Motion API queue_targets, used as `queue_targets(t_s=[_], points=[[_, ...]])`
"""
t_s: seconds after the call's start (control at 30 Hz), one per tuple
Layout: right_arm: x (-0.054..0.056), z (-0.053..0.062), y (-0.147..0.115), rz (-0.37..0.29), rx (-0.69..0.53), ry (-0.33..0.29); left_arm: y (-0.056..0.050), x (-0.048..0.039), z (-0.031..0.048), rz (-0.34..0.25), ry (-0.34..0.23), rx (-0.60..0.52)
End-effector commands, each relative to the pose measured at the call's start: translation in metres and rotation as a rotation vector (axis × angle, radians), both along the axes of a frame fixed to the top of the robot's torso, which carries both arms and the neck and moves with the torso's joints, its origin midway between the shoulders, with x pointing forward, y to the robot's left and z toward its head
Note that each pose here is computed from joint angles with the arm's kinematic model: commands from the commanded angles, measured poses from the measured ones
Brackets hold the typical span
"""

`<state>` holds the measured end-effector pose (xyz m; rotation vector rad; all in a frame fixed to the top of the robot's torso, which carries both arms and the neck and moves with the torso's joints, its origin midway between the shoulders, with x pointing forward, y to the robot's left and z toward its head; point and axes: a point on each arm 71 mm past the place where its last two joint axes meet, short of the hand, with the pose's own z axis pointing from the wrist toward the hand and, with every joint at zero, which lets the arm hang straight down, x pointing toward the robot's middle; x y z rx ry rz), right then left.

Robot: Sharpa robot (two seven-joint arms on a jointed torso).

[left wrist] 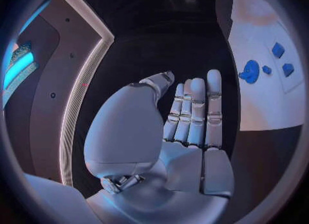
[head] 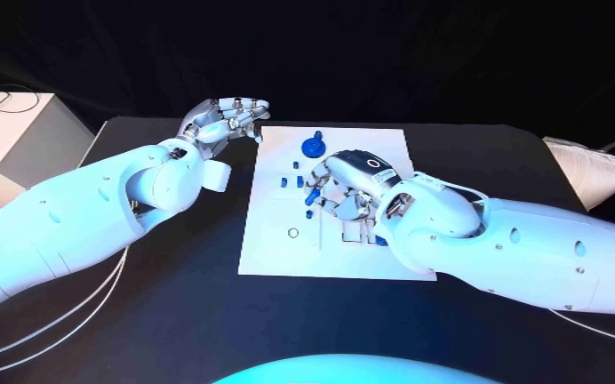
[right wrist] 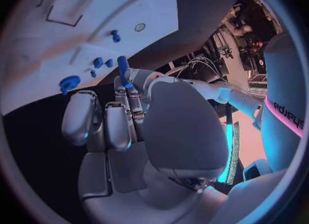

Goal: Assemble the parts on the task board

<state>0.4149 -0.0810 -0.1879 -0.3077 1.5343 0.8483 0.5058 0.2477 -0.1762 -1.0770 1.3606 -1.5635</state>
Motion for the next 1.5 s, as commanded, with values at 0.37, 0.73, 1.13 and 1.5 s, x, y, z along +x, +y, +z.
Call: queue_targets(t_s=[0.37,0.73,1.13,1.5], points=[[-0.013,-0.024,0.027,0.091,-0.030,0.030,-0.003,-0.0010,0.0006,-0.019,0.000,-0.015],[-0.011,-0.035,0.031,0.080,-0.083,0.050,-0.003,-0.0014,0.0009,-0.019,0.001,-0.014],[-0.014,-0.039,0.032,0.085,-0.104,0.057,-0.002,-0.0015,0.0010,-0.017,0.001,-0.012],[-0.012,-0.042,0.031,0.079,-0.118,0.060,-0.001,-0.0016,0.0010,-0.017,0.001,-0.012]])
